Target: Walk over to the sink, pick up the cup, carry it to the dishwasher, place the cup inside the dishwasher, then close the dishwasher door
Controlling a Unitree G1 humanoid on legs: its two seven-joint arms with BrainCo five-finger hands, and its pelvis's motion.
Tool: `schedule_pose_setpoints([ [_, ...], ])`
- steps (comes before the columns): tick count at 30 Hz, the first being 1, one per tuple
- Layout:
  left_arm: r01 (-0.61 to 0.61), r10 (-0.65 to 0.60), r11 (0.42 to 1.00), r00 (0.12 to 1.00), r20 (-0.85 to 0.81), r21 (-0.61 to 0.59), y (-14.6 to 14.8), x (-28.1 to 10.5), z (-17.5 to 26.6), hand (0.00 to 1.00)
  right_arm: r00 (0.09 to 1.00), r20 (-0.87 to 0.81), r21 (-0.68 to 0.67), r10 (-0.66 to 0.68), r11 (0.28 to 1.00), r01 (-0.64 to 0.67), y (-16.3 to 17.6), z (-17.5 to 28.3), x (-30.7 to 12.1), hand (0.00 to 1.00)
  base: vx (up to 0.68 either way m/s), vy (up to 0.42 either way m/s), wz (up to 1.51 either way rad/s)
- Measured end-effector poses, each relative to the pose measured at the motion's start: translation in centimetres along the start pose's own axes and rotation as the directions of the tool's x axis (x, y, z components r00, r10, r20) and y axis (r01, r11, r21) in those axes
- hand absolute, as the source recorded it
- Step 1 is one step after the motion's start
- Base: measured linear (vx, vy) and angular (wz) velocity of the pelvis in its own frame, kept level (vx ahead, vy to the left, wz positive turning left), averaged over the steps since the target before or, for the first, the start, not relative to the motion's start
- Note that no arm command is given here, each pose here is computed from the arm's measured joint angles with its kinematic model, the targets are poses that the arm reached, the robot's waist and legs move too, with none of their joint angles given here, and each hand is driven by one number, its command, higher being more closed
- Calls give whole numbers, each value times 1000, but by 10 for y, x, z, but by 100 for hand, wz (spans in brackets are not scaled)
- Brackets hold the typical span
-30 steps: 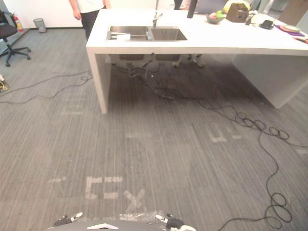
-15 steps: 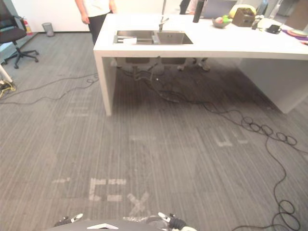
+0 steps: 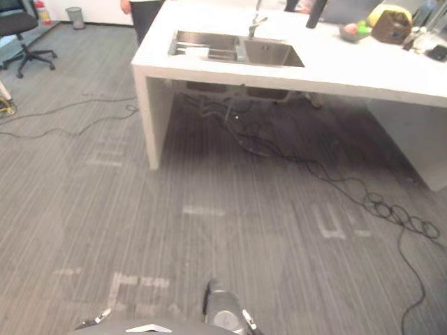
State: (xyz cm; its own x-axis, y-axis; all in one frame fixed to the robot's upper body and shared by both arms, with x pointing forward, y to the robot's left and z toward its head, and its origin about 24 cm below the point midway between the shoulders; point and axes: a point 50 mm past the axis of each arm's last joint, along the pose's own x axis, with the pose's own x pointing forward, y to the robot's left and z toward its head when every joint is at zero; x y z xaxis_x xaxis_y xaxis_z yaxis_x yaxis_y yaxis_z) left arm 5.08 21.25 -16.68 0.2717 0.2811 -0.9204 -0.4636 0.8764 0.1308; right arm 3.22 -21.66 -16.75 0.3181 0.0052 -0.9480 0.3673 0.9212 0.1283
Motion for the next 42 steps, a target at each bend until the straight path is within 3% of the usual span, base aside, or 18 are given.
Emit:
schedule_pose_setpoints([
  [5, 17, -11, 998, 995, 101, -57, -13, 0, 19, 0, 1000, -7, -78, -9, 997, 9, -10, 5, -2, 0, 670, -328, -11],
  [15, -15, -12, 998, 920, 393, 65, -29, -9, 62, 0, 989, 131, -106, 63, 993, -49, 17, 41, 6, 0, 532, 11, -58],
  [20, 91, -249, 957, 743, 621, 275, -94, -37, 120, 0, 993, 82, -80, 90, 993, -83, 29, 33, 10, 0, 436, 241, 15],
  [25, 126, -284, 958, 513, 810, 256, -102, -85, 176, 0, 990, 102, -15, 99, 995, -98, 31, 31, 11, 0, 438, 168, -3],
  [27, 102, -248, 969, 333, 910, 227, -107, -124, 209, 0, 990, 122, -11, 78, 997, -77, 23, 31, 9, 0, 371, 76, 36],
  [28, 100, -250, 968, 284, 926, 230, -110, -135, 217, 0, 990, 120, -1, 73, 997, -73, 22, 29, 8, 0, 363, 17, 88],
  [30, 59, -276, 960, 80, 958, 272, -125, -177, 238, 0, 996, 72, 52, 56, 997, -60, 19, 3, 4, 0, 407, -57, 101],
  [31, 43, -269, 963, 30, 963, 267, -126, -187, 241, 0, 997, 58, 65, 50, 996, -54, 17, -3, 3, 0, 467, -113, 77],
  [33, 1, -193, 981, -171, 966, 196, -117, -228, 255, 0, 999, 10, 111, 32, 993, -33, 13, -24, -2, 0, 583, -189, 55],
  [35, -25, -119, 993, -272, 955, 117, -103, -248, 257, 0, 998, -49, 66, 47, 997, -44, 17, -39, -5, 0, 530, -234, 35],
  [39, -51, -129, 992, -330, 935, 118, -97, -261, 245, 0, 989, -146, -68, 29, 997, -39, -12, -43, -14, 0, 633, -325, -2],
  [42, -103, -315, 949, -356, 880, 298, -118, -268, 237, 0, 979, -204, -119, 18, 992, -43, -25, -47, -19, 0, 457, -220, -5],
])
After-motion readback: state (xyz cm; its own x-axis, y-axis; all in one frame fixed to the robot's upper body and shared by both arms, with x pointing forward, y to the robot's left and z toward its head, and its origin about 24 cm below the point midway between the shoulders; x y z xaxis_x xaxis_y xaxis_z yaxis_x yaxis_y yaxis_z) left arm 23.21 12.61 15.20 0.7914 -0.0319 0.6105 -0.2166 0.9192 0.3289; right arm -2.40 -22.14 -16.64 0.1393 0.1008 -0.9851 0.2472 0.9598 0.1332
